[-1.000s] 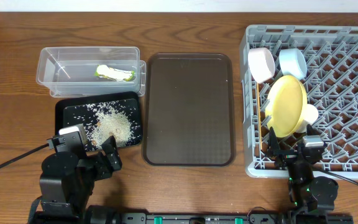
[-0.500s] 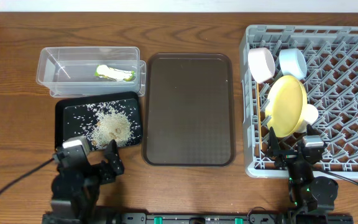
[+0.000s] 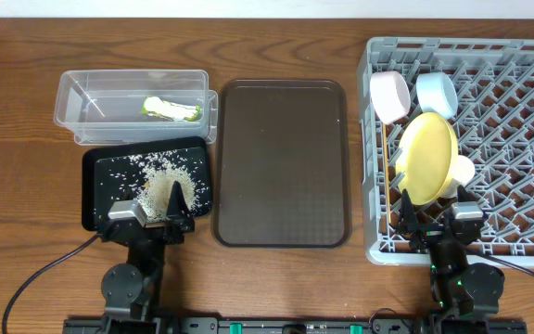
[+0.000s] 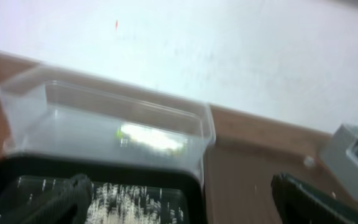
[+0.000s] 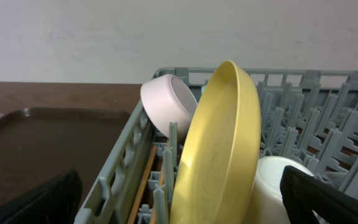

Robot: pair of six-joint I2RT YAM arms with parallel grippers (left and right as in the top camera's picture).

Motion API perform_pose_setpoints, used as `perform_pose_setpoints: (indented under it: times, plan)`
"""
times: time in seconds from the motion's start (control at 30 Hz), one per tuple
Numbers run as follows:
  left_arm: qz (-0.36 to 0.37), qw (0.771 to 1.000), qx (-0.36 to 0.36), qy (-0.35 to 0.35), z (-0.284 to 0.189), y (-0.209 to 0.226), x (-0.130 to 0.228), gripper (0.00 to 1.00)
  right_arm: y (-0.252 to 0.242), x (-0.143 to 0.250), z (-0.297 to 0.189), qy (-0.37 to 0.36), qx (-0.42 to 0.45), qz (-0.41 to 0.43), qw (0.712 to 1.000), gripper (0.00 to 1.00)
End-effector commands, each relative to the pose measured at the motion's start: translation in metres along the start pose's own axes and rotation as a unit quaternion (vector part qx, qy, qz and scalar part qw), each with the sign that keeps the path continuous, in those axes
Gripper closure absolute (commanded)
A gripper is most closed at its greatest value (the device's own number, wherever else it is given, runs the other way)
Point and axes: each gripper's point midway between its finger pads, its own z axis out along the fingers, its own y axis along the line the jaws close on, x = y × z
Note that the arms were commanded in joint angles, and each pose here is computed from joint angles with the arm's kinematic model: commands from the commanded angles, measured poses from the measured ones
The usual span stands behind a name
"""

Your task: Sort waste into correct bins and load items into the dishwasher rack

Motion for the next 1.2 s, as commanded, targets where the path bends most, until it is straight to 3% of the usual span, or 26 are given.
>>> perform_pose_setpoints:
  times: [0.0,0.2,1.17]
  plan:
    - [0.035,0.999,-0.008,-0.005,0.004,0.006,0.013,0.05,0.005,0.001,0.000,0.000,-0.012,-0.006,1.000,0.01]
    - [0.036,0.997,-0.023,0.059,0.002,0.015,0.045,0.05,0.005,0.001,0.000,0.000,-0.012,-0.006,1.000,0.01]
    - [0.036,0.997,-0.023,0.061,0.003,0.015,0.046,0.05,0.005,0.001,0.000,0.000,-0.012,-0.006,1.000,0.01]
